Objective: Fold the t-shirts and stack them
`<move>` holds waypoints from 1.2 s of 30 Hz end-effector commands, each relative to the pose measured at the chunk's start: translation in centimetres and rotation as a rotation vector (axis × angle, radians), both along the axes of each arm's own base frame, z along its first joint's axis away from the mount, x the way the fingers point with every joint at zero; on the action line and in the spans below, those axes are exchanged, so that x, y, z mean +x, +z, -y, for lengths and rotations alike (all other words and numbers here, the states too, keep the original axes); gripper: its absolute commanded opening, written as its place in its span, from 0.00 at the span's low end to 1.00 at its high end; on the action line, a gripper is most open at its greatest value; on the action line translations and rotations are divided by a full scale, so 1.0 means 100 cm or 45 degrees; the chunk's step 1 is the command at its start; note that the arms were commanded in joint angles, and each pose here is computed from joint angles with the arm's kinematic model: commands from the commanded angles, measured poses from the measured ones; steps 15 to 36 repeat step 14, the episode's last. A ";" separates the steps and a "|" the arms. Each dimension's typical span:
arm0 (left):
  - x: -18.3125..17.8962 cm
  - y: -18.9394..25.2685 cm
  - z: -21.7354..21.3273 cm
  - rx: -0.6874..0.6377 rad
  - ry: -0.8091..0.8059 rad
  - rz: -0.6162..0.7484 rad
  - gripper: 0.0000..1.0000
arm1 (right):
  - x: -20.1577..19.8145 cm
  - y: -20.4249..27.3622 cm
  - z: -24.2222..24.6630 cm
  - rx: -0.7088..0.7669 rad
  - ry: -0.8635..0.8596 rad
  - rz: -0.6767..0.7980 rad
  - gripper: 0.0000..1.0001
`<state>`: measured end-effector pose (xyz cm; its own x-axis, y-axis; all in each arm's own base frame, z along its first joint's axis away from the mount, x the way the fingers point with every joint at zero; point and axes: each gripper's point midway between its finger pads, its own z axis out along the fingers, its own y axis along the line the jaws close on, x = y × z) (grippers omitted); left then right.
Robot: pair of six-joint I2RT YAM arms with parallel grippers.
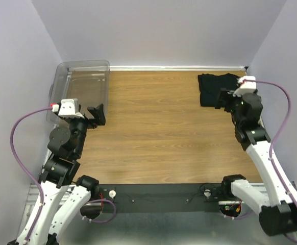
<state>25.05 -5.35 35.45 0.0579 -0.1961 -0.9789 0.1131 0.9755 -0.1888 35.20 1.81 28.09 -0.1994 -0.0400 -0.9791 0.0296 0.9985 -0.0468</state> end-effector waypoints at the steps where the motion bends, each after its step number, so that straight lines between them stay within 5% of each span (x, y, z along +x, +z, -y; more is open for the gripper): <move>1: -0.014 -0.026 -0.031 0.100 0.164 -0.042 0.98 | -0.028 0.008 0.051 0.115 -0.412 0.118 1.00; 36: -0.019 -0.030 -0.029 0.085 0.138 -0.025 0.98 | -0.051 -0.015 0.074 -0.029 -0.531 0.072 1.00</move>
